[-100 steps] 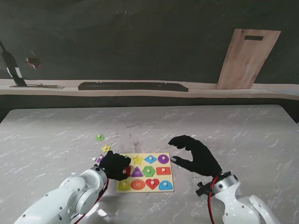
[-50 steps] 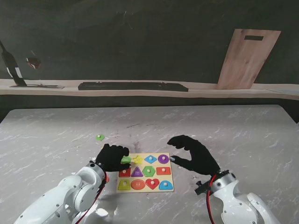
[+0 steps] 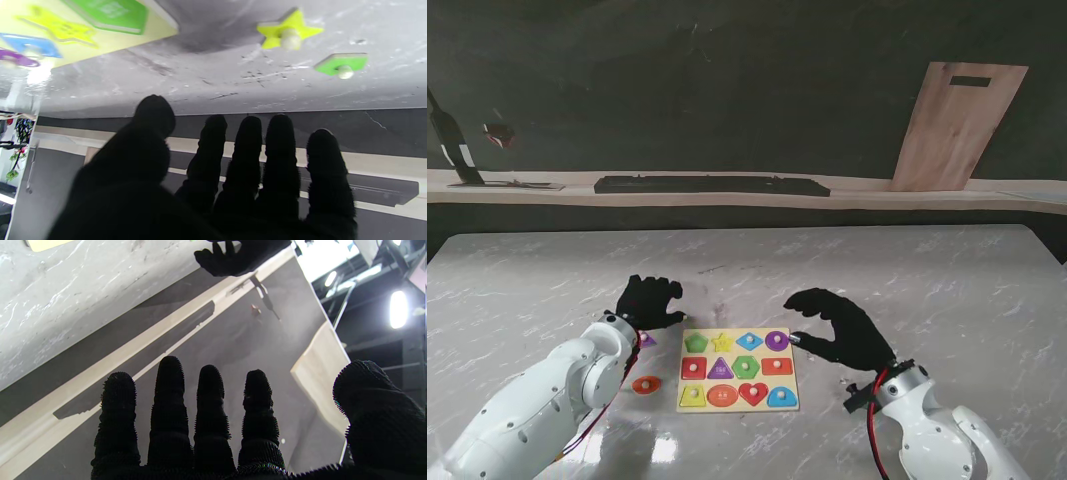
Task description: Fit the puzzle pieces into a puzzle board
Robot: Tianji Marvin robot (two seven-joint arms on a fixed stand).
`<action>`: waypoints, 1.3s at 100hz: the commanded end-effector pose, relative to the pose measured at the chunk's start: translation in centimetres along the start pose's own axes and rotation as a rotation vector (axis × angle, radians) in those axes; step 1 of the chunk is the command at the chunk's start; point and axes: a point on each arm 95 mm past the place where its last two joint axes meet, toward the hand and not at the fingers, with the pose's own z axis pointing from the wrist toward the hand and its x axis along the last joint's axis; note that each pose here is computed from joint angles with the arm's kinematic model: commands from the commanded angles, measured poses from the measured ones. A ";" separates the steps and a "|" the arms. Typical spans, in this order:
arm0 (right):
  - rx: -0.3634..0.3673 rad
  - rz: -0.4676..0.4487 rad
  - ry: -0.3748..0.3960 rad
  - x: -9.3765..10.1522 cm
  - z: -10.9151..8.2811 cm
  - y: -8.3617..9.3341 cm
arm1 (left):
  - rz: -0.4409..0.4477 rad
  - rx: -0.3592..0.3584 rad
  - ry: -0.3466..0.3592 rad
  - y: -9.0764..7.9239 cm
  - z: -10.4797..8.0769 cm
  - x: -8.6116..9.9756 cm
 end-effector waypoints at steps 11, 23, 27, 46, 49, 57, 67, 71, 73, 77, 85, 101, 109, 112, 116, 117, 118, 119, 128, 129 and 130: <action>0.000 -0.006 0.008 -0.1 0.1 -0.1 | 0.046 -0.001 -0.043 -1.2 1.9 -2.0; 0.005 -0.001 -0.005 -0.5 0.3 -0.1 | 0.093 -0.019 -0.063 -1.1 3.1 -3.4; 0.006 -0.005 -0.014 -0.7 0.4 -0.1 | 0.105 -0.027 -0.068 -1.1 3.4 -3.8; -0.008 0.006 -0.037 -1.2 0.8 -0.1 | 0.129 -0.048 -0.104 -1.2 4.4 -5.6; -0.007 0.006 -0.040 -1.2 0.8 -0.1 | 0.128 -0.052 -0.108 -1.2 4.5 -5.8; -0.009 0.004 -0.045 -1.4 1.0 -0.1 | 0.131 -0.062 -0.120 -1.1 4.7 -6.3; -0.014 0.003 -0.052 -1.5 1.0 0.0 | 0.149 -0.075 -0.130 -0.9 4.8 -6.6; -0.017 0.003 -0.055 -1.5 1.0 0.0 | 0.156 -0.082 -0.133 -0.9 4.8 -6.7; -0.018 0.003 -0.056 -1.5 1.0 0.0 | 0.160 -0.087 -0.135 -0.8 4.7 -6.8; -0.020 0.003 -0.057 -1.6 1.0 0.0 | 0.168 -0.096 -0.138 -0.7 4.7 -6.9; -0.024 0.003 -0.057 -1.6 1.0 0.1 | 0.194 -0.112 -0.145 -0.4 4.6 -7.2; -0.033 0.001 -0.056 -1.5 1.0 0.3 | 0.210 -0.126 -0.164 0.1 4.5 -7.5; -0.037 0.003 -0.060 -1.5 1.0 0.3 | 0.208 -0.134 -0.171 0.3 4.5 -7.6; -0.038 0.003 -0.061 -1.6 1.0 0.3 | 0.209 -0.136 -0.172 0.4 4.5 -7.6; -0.040 0.004 -0.062 -1.6 1.0 0.3 | 0.212 -0.137 -0.173 0.5 4.5 -7.6; -0.040 0.004 -0.063 -1.6 1.0 0.3 | 0.213 -0.137 -0.173 0.5 4.5 -7.6; -0.040 0.004 -0.063 -1.6 1.0 0.3 | 0.213 -0.137 -0.173 0.5 4.5 -7.6; -0.040 0.004 -0.064 -1.6 1.0 0.3 | 0.214 -0.138 -0.173 0.6 4.5 -7.6; -0.043 0.002 -0.069 -1.7 1.0 0.4 | 0.213 -0.144 -0.177 0.8 4.6 -7.7; -0.043 0.002 -0.070 -1.7 1.0 0.4 | 0.213 -0.145 -0.177 0.8 4.6 -7.7; -0.043 0.002 -0.071 -1.7 1.0 0.4 | 0.213 -0.146 -0.178 0.8 4.6 -7.7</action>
